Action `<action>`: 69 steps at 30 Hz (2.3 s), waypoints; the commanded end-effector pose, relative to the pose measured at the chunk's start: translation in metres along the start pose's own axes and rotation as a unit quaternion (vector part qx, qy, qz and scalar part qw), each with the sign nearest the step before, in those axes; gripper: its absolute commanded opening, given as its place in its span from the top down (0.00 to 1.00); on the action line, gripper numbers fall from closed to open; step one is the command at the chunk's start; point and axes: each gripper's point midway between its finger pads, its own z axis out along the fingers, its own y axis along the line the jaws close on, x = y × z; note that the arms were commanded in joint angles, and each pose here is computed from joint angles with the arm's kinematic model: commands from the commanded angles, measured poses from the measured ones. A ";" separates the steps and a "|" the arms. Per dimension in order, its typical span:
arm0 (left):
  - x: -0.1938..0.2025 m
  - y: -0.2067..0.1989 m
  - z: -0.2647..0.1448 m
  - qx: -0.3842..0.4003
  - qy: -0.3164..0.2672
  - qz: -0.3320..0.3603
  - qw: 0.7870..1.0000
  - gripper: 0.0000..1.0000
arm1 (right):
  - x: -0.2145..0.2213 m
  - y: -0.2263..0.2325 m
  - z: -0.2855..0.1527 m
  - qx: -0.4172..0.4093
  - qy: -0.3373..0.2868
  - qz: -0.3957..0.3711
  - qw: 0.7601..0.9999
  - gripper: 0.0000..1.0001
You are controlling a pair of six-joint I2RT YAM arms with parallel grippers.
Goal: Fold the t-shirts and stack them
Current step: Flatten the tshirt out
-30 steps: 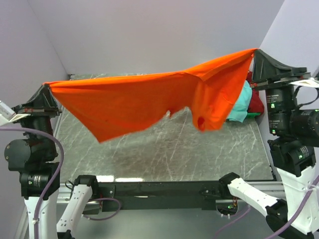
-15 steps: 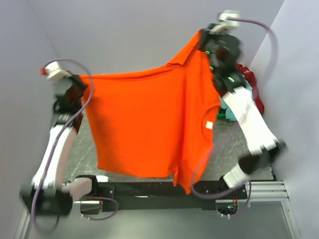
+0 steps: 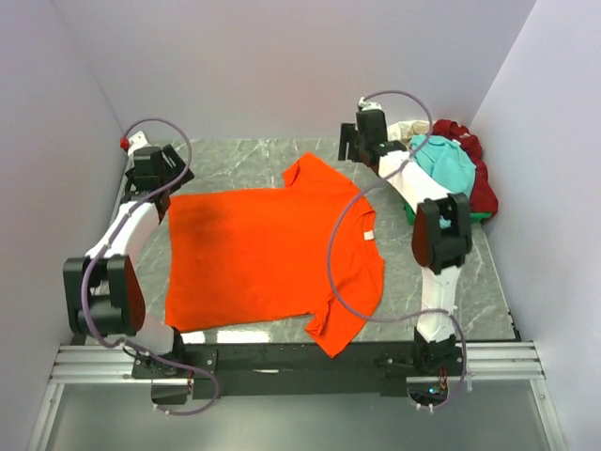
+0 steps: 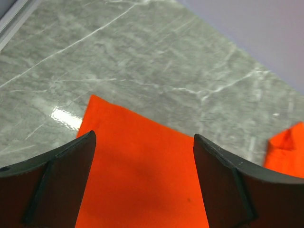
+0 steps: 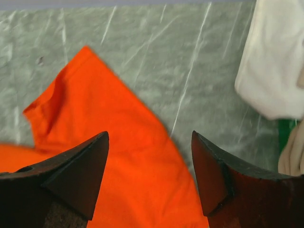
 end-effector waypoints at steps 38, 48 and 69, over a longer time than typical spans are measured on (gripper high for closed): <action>0.130 0.040 -0.006 0.016 0.154 -0.034 0.987 0.03 | 0.161 0.052 -0.091 -0.168 0.129 0.114 0.971 0.31; 0.135 0.043 0.015 0.006 0.172 -0.032 0.985 0.04 | 0.176 0.043 -0.065 -0.123 0.161 0.119 0.972 0.33; 0.128 0.021 0.065 0.021 0.194 -0.025 0.980 0.06 | 0.180 0.005 -0.020 -0.066 0.205 0.161 0.963 0.33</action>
